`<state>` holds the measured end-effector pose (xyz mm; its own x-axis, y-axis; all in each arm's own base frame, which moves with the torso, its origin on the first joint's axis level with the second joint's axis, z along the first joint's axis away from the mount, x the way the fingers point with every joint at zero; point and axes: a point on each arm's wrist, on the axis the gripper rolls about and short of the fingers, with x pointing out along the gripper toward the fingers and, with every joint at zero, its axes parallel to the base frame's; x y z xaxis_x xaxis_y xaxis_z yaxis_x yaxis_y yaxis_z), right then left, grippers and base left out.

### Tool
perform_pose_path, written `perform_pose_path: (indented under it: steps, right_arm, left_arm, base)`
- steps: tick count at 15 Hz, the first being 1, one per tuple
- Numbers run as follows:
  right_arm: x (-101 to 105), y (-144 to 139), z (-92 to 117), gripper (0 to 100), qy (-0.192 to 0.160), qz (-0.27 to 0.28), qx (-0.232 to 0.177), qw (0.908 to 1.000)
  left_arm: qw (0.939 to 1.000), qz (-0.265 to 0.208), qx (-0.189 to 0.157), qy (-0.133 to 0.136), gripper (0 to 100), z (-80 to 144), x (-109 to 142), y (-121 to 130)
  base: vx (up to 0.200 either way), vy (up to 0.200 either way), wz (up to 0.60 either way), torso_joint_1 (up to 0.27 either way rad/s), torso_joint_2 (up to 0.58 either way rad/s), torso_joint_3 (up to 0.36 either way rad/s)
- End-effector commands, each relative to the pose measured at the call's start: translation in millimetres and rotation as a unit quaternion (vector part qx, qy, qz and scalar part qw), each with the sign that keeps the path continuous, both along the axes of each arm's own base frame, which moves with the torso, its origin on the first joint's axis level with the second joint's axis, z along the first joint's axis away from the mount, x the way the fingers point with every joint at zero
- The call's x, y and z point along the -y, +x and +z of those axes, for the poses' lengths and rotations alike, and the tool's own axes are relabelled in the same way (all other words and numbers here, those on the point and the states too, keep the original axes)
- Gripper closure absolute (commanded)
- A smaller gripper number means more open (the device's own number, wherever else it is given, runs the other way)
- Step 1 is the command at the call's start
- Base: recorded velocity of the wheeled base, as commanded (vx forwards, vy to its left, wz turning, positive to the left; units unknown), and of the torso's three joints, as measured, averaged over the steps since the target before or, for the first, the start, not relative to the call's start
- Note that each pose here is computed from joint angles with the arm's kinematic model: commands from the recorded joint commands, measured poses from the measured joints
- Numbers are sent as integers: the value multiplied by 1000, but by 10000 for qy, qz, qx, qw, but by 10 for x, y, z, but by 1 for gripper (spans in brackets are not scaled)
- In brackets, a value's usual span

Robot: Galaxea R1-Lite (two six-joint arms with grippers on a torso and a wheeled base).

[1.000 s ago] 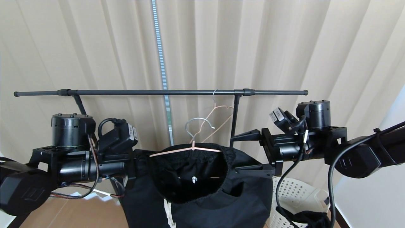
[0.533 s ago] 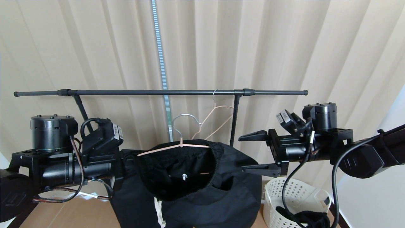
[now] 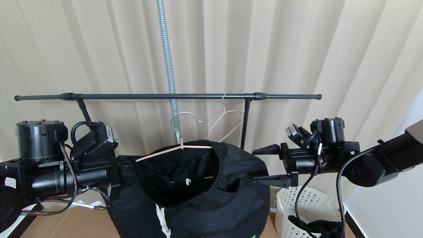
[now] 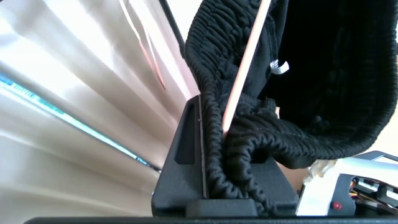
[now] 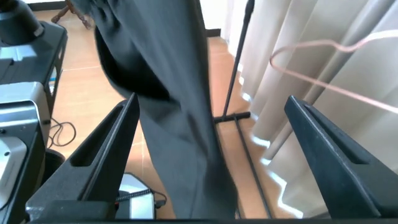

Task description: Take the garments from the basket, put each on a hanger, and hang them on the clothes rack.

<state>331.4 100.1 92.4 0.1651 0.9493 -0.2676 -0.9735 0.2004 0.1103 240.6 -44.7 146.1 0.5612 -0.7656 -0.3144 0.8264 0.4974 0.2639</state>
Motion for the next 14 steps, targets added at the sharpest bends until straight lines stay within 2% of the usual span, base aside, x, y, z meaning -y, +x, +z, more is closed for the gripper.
perform_pose_path:
  steps: [1,5,6,10,14]
  right_arm:
    - [22,64,-179,0,-54,-48,-236,9997]
    - [0,146,-400,0,-179,-131,-458,9987]
    - [-8,156,-418,100,-170,-136,-381,9990]
    - [33,176,-415,100,-162,-221,-327,9991]
    - [261,261,-406,100,-140,-555,-309,9979]
  left_arm:
    - [10000,71,10,-65,100,40,-24,-41]
    - [9998,115,-25,-143,100,66,-38,-74]
    - [9998,125,-39,-147,100,62,-42,-80]
    - [9996,180,-90,-212,100,75,-57,-119]
    - [9991,324,-61,-270,100,115,-120,-148]
  base:
    - [0,0,0,0,0,0]
    - [0,0,0,0,0,0]
    - [0,0,0,0,0,0]
    - [0,0,0,0,0,0]
    - [0,0,0,0,0,0]
